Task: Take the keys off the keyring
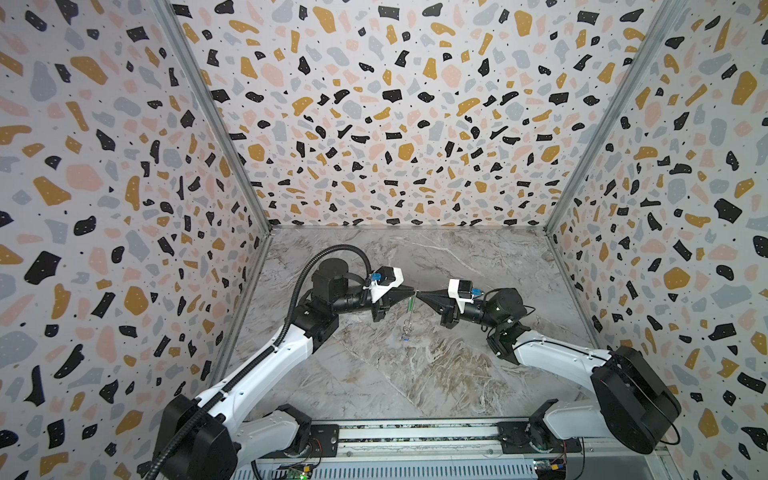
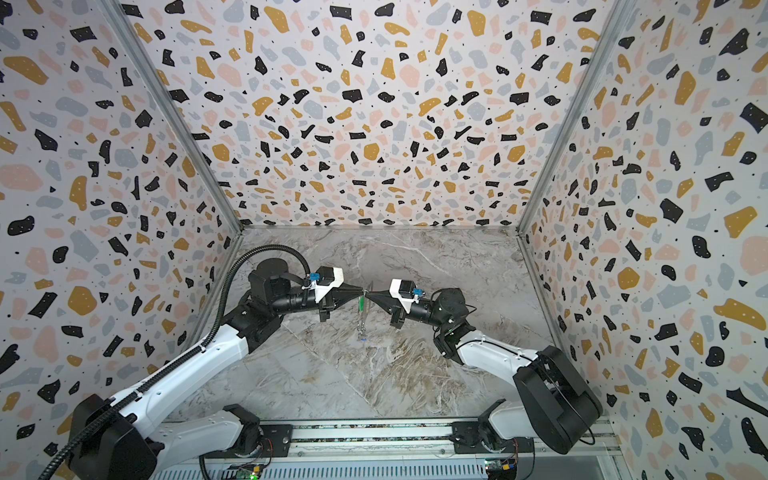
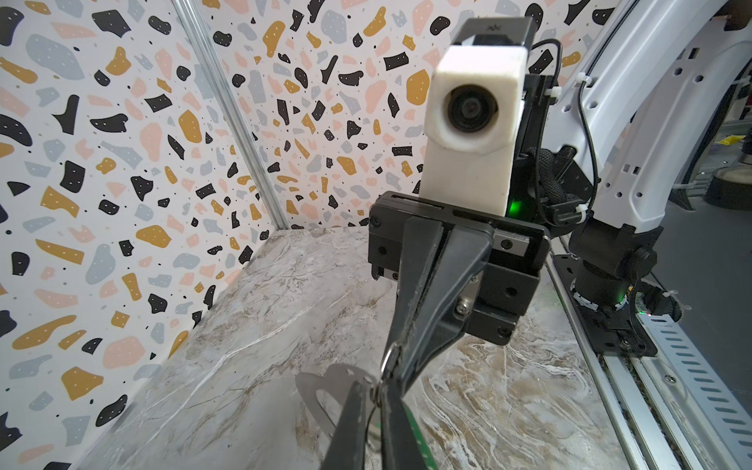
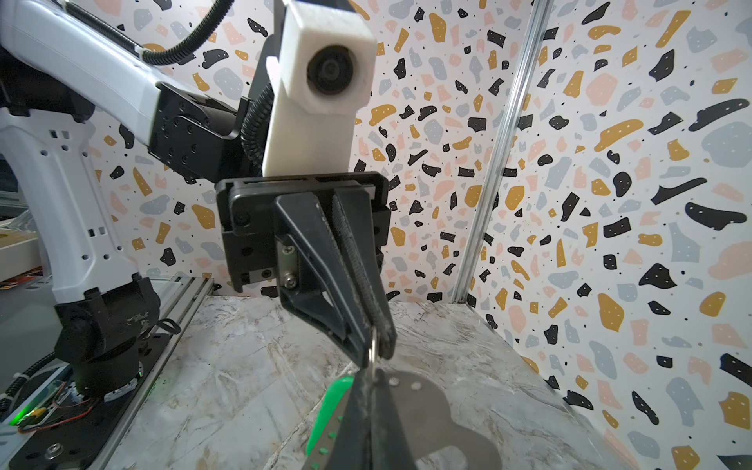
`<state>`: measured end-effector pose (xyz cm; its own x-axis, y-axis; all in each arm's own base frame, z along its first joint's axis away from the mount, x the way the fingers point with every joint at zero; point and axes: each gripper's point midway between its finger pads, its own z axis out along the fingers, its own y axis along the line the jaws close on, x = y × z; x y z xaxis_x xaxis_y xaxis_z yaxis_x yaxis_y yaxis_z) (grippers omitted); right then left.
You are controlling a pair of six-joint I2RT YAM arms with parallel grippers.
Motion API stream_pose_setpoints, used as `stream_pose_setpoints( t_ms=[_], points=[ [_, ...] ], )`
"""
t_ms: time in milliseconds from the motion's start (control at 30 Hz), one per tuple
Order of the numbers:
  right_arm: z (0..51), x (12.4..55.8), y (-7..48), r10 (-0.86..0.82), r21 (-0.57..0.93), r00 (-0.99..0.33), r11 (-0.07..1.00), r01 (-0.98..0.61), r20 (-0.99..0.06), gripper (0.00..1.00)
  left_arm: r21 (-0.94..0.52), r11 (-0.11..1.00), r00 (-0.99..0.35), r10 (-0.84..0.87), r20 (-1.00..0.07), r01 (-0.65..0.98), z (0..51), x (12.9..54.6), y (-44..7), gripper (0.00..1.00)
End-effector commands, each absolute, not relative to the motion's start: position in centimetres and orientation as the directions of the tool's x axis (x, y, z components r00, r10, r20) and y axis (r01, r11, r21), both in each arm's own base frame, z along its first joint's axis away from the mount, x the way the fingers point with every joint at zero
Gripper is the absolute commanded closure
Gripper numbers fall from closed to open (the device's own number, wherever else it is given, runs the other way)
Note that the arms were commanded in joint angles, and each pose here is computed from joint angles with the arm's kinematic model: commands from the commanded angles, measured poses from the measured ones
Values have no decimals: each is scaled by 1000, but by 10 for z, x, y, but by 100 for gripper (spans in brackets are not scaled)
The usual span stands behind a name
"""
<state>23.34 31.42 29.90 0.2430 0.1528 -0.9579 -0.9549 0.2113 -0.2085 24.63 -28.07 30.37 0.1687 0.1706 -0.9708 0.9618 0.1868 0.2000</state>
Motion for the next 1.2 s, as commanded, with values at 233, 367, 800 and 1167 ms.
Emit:
stream_pose_setpoints(
  t_ms=[233,367,800,1167],
  points=[
    [323,229,316,198,-272,311,200,-941,-929,100,234,144,216,130,-968,961,322,241,-284,100],
    [323,235,315,180,-263,307,234,-936,-934,83,234,152,213,139,-967,960,324,243,-284,100],
    [317,257,291,-143,-445,425,396,-803,-894,65,293,209,147,522,-840,933,290,270,-272,100],
    [303,245,307,-132,-382,359,257,-888,-924,76,351,151,185,628,-756,924,291,268,-278,100]
  ],
)
